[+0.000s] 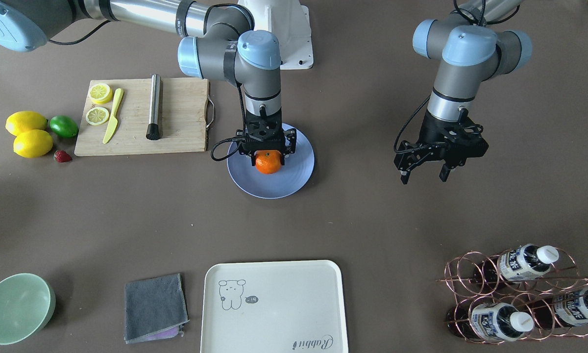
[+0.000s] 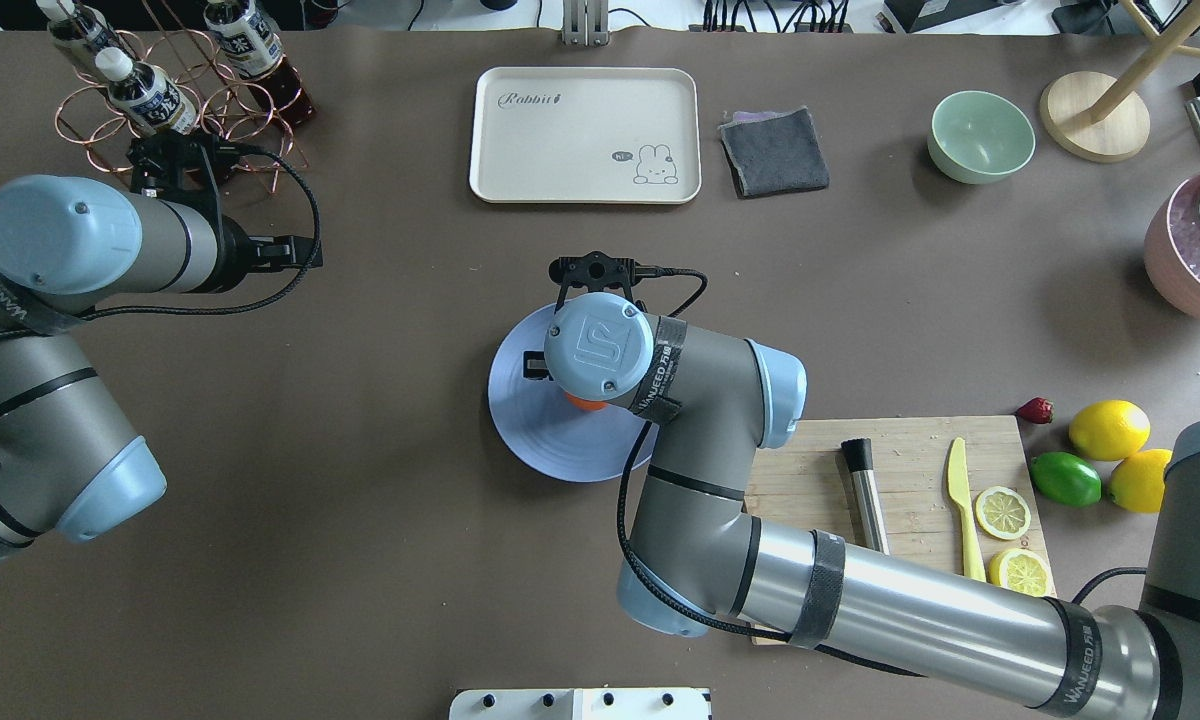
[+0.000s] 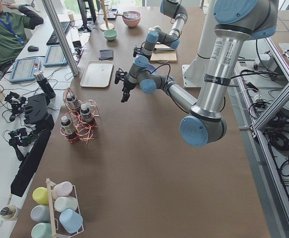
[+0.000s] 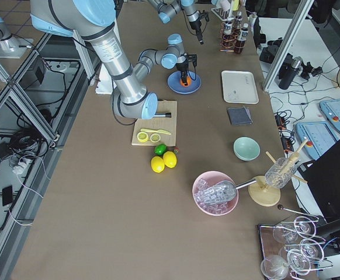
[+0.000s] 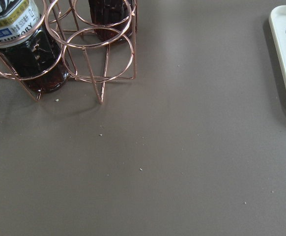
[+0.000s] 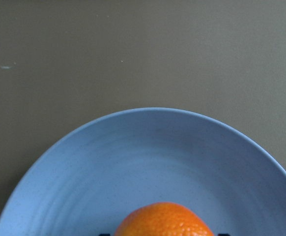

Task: Pick orange to plate
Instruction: 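Lower the tangerine onto the plate with the right gripper while the left arm withdraws, then open the right gripper and withdraw both arms from the plate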

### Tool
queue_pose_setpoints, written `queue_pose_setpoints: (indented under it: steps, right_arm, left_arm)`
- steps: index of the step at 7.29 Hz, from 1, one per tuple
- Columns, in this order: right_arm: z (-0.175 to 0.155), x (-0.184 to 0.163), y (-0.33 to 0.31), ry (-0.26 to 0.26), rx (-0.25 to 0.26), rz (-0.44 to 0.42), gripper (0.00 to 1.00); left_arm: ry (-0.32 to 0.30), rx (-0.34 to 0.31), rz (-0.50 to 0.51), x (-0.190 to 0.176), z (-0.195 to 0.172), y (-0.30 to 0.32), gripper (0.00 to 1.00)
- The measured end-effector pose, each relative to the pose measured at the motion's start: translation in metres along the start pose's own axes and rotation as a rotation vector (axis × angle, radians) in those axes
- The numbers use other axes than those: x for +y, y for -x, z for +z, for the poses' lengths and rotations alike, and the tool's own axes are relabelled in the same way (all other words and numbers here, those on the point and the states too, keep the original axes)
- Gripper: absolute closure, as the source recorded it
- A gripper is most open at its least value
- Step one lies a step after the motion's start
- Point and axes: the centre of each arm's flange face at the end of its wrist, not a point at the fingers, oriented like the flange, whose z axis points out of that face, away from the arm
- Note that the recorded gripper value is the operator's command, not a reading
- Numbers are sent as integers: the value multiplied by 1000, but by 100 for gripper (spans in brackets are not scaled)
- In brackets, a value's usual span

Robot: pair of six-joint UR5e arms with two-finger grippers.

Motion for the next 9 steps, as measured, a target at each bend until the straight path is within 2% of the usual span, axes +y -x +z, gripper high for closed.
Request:
queue_pose_setpoints:
  steps: [2, 3, 4, 6, 7, 9]
  right_arm:
    - [-14, -6, 14, -12, -25, 13, 0]
    - [-31, -18, 18, -10, -47, 25, 0]
    - [-59, -36, 16, 5, -69, 41, 0]
    - [-123, -81, -11, 46, -80, 51, 0]
    - [-145, -107, -36, 68, -68, 51, 0]
    - [-157, -160, -125, 95, 5, -16, 0]
  left_arm:
    - [1, 0, 0, -1, 2, -3, 2]
    - [-2, 2, -1, -2, 1, -3, 2]
    - [-5, 7, -2, -5, -1, -5, 2]
    - [-20, 28, 0, -14, -9, -11, 2]
    - [-33, 30, -5, -20, -13, -8, 2]
    - [-62, 12, -32, -37, -19, 14, 2]
